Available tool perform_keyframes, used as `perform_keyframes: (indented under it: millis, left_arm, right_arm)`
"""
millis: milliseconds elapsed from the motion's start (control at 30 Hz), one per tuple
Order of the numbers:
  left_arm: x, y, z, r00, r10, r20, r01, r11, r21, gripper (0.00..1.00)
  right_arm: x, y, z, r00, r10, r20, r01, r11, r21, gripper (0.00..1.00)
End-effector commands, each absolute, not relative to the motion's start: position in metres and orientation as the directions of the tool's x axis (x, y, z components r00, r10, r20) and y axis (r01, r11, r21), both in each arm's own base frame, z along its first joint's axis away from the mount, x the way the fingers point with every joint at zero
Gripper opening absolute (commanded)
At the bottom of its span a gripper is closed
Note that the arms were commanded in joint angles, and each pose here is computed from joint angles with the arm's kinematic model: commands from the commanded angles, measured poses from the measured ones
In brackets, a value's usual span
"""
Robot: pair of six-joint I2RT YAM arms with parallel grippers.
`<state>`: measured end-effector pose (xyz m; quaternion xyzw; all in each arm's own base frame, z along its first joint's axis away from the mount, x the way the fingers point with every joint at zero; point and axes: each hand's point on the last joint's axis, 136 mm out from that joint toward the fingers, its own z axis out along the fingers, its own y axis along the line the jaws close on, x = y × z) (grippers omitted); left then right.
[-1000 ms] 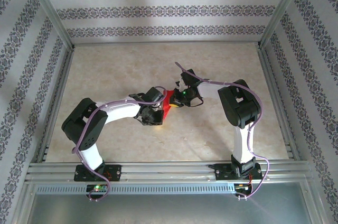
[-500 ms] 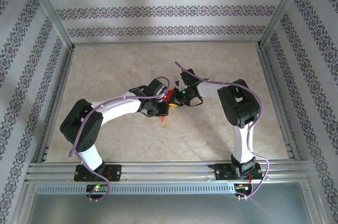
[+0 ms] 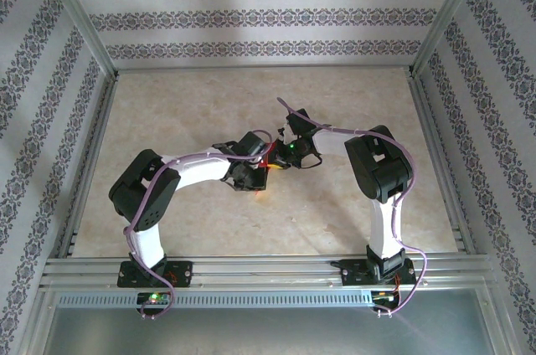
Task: Fold a paper plane with a square sheet of paper (pick it up from the middle)
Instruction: Fold the wing for the fifth time at the center of the table.
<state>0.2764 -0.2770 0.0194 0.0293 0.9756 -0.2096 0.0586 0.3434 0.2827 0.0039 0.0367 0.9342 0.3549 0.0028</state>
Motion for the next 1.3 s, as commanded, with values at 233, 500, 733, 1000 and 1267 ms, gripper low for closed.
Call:
perform_keyframes:
  millis: [233,500,733,1000,1267]
  left_arm:
    - [0.249,-0.258,-0.006,-0.998,-0.014,-0.063,0.016,0.891,-0.455,0.04]
    - [0.226,-0.251,0.011,-0.999,-0.003,-0.044,0.019,0.868,-0.496,0.04]
    - [0.277,-0.275,0.067,-0.975,-0.077,-0.209,0.087,0.734,-0.674,0.04]
    - [0.319,-0.288,0.057,-0.967,-0.130,-0.220,0.053,0.739,-0.672,0.02]
    - [0.306,-0.276,0.031,-0.979,-0.126,-0.159,0.000,0.784,-0.621,0.00]
  right_arm:
    - [0.287,0.212,-0.097,-0.972,0.152,0.179,0.200,0.934,0.296,0.08]
    - [0.287,0.212,-0.097,-0.972,0.153,0.178,0.201,0.934,0.294,0.08]
    - [0.286,0.214,-0.098,-0.973,0.146,0.181,0.196,0.934,0.298,0.08]
    - [0.286,0.213,-0.098,-0.972,0.145,0.183,0.196,0.934,0.298,0.08]
    - [0.288,0.216,-0.095,-0.973,0.146,0.181,0.197,0.930,0.311,0.08]
